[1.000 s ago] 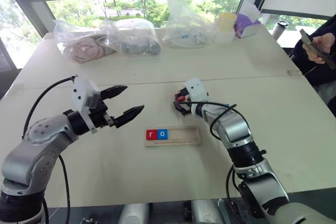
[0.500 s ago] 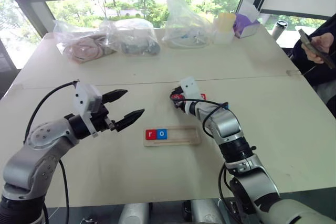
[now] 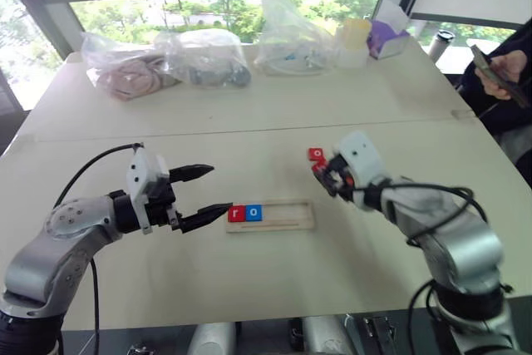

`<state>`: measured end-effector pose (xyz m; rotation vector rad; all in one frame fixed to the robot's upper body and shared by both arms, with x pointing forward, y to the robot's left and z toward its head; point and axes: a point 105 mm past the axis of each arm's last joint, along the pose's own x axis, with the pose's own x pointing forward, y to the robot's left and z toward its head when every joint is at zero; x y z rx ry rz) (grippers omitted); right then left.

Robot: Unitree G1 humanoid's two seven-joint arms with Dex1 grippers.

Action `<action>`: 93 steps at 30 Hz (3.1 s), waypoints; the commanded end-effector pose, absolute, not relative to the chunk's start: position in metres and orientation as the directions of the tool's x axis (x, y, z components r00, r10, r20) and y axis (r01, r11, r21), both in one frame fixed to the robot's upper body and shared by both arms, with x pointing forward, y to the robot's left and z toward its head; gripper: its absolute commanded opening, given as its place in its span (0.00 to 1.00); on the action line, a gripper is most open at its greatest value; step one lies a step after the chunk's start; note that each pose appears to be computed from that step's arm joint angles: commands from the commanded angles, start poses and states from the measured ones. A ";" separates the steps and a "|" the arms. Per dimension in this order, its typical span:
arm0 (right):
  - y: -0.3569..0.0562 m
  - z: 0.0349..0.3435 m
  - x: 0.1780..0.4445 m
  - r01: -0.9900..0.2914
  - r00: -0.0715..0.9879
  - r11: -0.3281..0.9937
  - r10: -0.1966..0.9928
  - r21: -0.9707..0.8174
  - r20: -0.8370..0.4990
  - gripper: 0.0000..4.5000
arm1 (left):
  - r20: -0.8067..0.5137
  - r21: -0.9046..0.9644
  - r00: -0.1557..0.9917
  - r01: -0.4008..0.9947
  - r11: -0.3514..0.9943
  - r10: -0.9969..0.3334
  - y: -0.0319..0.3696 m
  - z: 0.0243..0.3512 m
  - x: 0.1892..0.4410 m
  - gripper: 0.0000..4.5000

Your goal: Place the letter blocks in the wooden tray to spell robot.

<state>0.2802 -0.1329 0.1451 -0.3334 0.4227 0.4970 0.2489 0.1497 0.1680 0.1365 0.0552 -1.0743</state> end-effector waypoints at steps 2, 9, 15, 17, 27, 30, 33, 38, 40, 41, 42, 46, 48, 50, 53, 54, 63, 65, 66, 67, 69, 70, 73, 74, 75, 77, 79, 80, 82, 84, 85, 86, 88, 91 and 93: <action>-0.149 0.150 0.255 -0.455 0.823 0.868 0.327 -0.197 -0.464 0.26 | -0.052 0.130 0.408 0.908 0.399 -0.911 0.132 0.185 0.250 1.00; -0.169 0.126 0.241 -0.306 0.847 0.936 0.184 -0.174 -0.499 0.26 | -0.066 0.178 0.358 0.923 0.342 -0.932 0.125 0.188 0.255 1.00; -0.173 0.111 0.244 -0.203 0.845 0.969 0.101 -0.140 -0.525 0.26 | -0.035 0.208 0.369 0.912 0.355 -0.929 0.120 0.195 0.263 1.00; -0.171 0.108 0.245 -0.193 0.842 0.973 0.099 -0.125 -0.531 0.26 | -0.027 0.208 0.371 0.911 0.357 -0.928 0.119 0.196 0.262 1.00; -0.161 0.096 0.257 -0.189 0.835 0.982 0.144 -0.030 -0.531 0.37 | -0.005 0.199 0.415 0.892 0.406 -0.910 0.117 0.194 0.261 1.00; -0.152 0.098 0.256 -0.262 0.829 0.965 0.214 -0.022 -0.516 0.70 | -0.005 0.196 0.433 0.884 0.424 -0.901 0.120 0.194 0.260 1.00; -0.148 0.110 0.255 -0.434 0.797 0.898 0.343 -0.076 -0.497 0.98 | -0.003 0.192 0.448 0.878 0.439 -0.894 0.122 0.193 0.260 1.00; -0.163 0.143 0.256 -0.747 0.643 0.616 0.575 -0.249 -0.506 0.98 | -0.003 0.195 0.454 0.874 0.445 -0.891 0.122 0.192 0.259 1.00; -0.172 0.148 0.259 -0.814 0.577 0.495 0.624 -0.305 -0.527 0.98 | -0.003 0.200 0.460 0.870 0.450 -0.888 0.123 0.192 0.260 1.00; -0.177 0.148 0.260 -0.839 0.542 0.451 0.642 -0.305 -0.542 0.98 | -0.002 0.203 0.462 0.869 0.452 -0.887 0.123 0.193 0.260 1.00; -0.183 0.147 0.262 -0.857 0.515 0.418 0.653 -0.302 -0.555 0.98 | -0.001 0.205 0.463 0.868 0.453 -0.886 0.123 0.194 0.261 1.00; -0.201 0.139 0.271 -0.913 0.409 0.305 0.705 -0.272 -0.579 0.98 | -0.004 0.219 0.467 0.863 0.455 -0.884 0.126 0.196 0.260 1.00; -0.205 0.137 0.276 -0.925 0.380 0.289 0.727 -0.247 -0.572 0.98 | -0.007 0.223 0.468 0.862 0.455 -0.884 0.128 0.198 0.259 1.00; -0.208 0.134 0.279 -0.934 0.357 0.263 0.735 -0.243 -0.577 0.98 | -0.009 0.224 0.469 0.862 0.455 -0.883 0.129 0.199 0.259 1.00; -0.212 0.123 0.285 -0.944 0.328 0.238 0.734 -0.228 -0.595 0.98 | -0.024 0.224 0.465 0.865 0.449 -0.885 0.132 0.199 0.257 1.00; -0.213 0.118 0.288 -0.945 0.325 0.234 0.725 -0.227 -0.606 0.98 | -0.029 0.224 0.465 0.866 0.447 -0.885 0.133 0.199 0.256 1.00; -0.204 0.092 0.286 -0.969 0.244 0.149 0.722 -0.199 -0.648 0.94 | -0.058 0.222 0.441 0.881 0.419 -0.896 0.136 0.199 0.248 1.00; -0.203 0.091 0.287 -0.967 0.246 0.133 0.717 -0.218 -0.652 0.78 | -0.069 0.219 0.426 0.889 0.403 -0.902 0.137 0.199 0.245 1.00; -0.202 0.090 0.286 -0.966 0.246 0.130 0.718 -0.221 -0.651 0.69 | -0.076 0.216 0.415 0.895 0.391 -0.907 0.138 0.199 0.243 1.00; -0.201 0.090 0.287 -0.966 0.247 0.128 0.721 -0.225 -0.648 0.57 | -0.083 0.211 0.404 0.901 0.380 -0.911 0.138 0.198 0.241 1.00; -0.199 0.091 0.288 -0.963 0.252 0.127 0.726 -0.236 -0.640 0.33 | -0.094 0.188 0.375 0.916 0.354 -0.922 0.139 0.198 0.236 1.00; -0.198 0.093 0.289 -0.961 0.258 0.129 0.728 -0.244 -0.635 0.25 | -0.101 0.178 0.360 0.924 0.339 -0.927 0.140 0.198 0.234 1.00; -0.189 0.103 0.293 -0.952 0.279 0.130 0.745 -0.278 -0.606 0.25 | -0.107 0.161 0.333 0.936 0.314 -0.937 0.141 0.199 0.230 1.00; -0.183 0.110 0.293 -0.950 0.276 0.121 0.759 -0.288 -0.590 0.25 | -0.110 0.156 0.326 0.939 0.308 -0.939 0.141 0.199 0.230 1.00; -0.176 0.116 0.293 -0.949 0.269 0.109 0.774 -0.297 -0.574 0.25 | -0.115 0.156 0.322 0.940 0.303 -0.940 0.142 0.199 0.230 1.00; -0.162 0.127 0.291 -0.948 0.250 0.090 0.802 -0.304 -0.542 0.25 | -0.133 0.159 0.315 0.943 0.293 -0.940 0.143 0.196 0.229 1.00; -0.143 0.136 0.285 -0.953 0.208 0.052 0.830 -0.299 -0.517 0.25 | -0.121 0.155 0.307 0.945 0.287 -0.944 0.143 0.195 0.228 1.00; -0.132 0.140 0.281 -0.954 0.184 0.030 0.844 -0.297 -0.504 0.25 | -0.128 0.153 0.303 0.947 0.283 -0.944 0.144 0.193 0.228 1.00; -0.116 0.143 0.276 -0.957 0.146 -0.003 0.859 -0.291 -0.491 0.25 | -0.149 0.152 0.295 0.950 0.273 -0.944 0.145 0.190 0.227 1.00; -0.103 0.141 0.276 -0.963 0.128 -0.009 0.865 -0.270 -0.485 0.25 | -0.159 0.158 0.296 0.949 0.272 -0.942 0.145 0.188 0.228 1.00; -0.096 0.137 0.276 -0.964 0.118 -0.019 0.863 -0.264 -0.491 0.25 | -0.160 0.162 0.298 0.948 0.273 -0.941 0.145 0.188 0.228 1.00; -0.088 0.133 0.278 -0.963 0.115 -0.026 0.861 -0.269 -0.496 0.25 | -0.160 0.163 0.301 0.947 0.275 -0.940 0.146 0.188 0.229 1.00; -0.078 0.128 0.281 -0.964 0.110 -0.031 0.859 -0.265 -0.501 0.25 | -0.163 0.168 0.305 0.946 0.279 -0.938 0.146 0.187 0.229 1.00; -0.068 0.124 0.284 -0.965 0.106 -0.033 0.858 -0.260 -0.503 0.25 | -0.168 0.169 0.309 0.944 0.282 -0.936 0.146 0.185 0.228 1.00; -0.064 0.121 0.286 -0.964 0.104 -0.040 0.853 -0.262 -0.512 0.25 | -0.167 0.169 0.312 0.943 0.285 -0.935 0.146 0.185 0.227 1.00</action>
